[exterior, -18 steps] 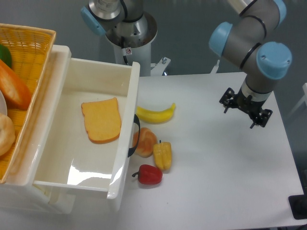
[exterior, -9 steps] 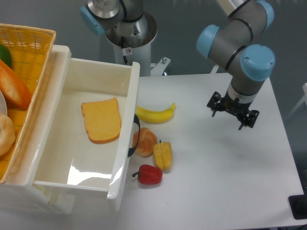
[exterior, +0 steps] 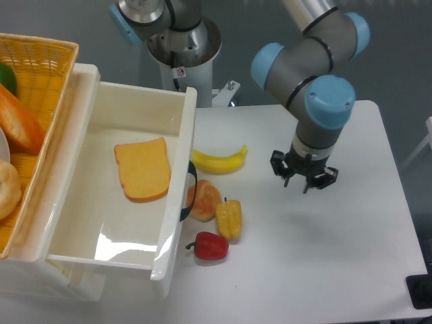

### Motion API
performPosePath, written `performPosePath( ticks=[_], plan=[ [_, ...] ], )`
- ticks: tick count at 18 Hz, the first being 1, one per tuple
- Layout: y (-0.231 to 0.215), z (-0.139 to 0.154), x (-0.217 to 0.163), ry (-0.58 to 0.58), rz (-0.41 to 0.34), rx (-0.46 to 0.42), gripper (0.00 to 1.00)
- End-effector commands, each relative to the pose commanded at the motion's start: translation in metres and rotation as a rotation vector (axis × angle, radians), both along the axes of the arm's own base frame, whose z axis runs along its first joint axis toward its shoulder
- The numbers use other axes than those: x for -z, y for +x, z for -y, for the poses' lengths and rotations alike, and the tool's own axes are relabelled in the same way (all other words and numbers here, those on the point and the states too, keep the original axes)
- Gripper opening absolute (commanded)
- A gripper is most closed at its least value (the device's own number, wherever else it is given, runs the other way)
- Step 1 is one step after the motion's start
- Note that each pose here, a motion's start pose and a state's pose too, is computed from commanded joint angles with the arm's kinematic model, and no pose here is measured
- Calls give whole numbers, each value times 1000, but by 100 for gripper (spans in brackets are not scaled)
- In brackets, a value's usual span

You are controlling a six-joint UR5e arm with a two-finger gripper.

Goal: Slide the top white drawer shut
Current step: 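Move the gripper down to the front face of the open white drawer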

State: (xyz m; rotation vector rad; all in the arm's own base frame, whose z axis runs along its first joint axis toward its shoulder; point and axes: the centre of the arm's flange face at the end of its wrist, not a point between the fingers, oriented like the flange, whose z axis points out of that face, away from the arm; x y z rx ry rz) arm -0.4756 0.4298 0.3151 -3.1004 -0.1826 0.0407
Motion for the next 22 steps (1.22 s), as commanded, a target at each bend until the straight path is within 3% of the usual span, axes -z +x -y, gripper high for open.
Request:
performPosePath(
  ticks=[6,10,14,22],
  plan=[
    [28,-28,3,86,95,-90,0],
    [44,-40,0,197,295,-107,0],
    [52,-50,-17,301,416,-127,0],
    [80,-54,-41,323,495,-135,0]
  ],
)
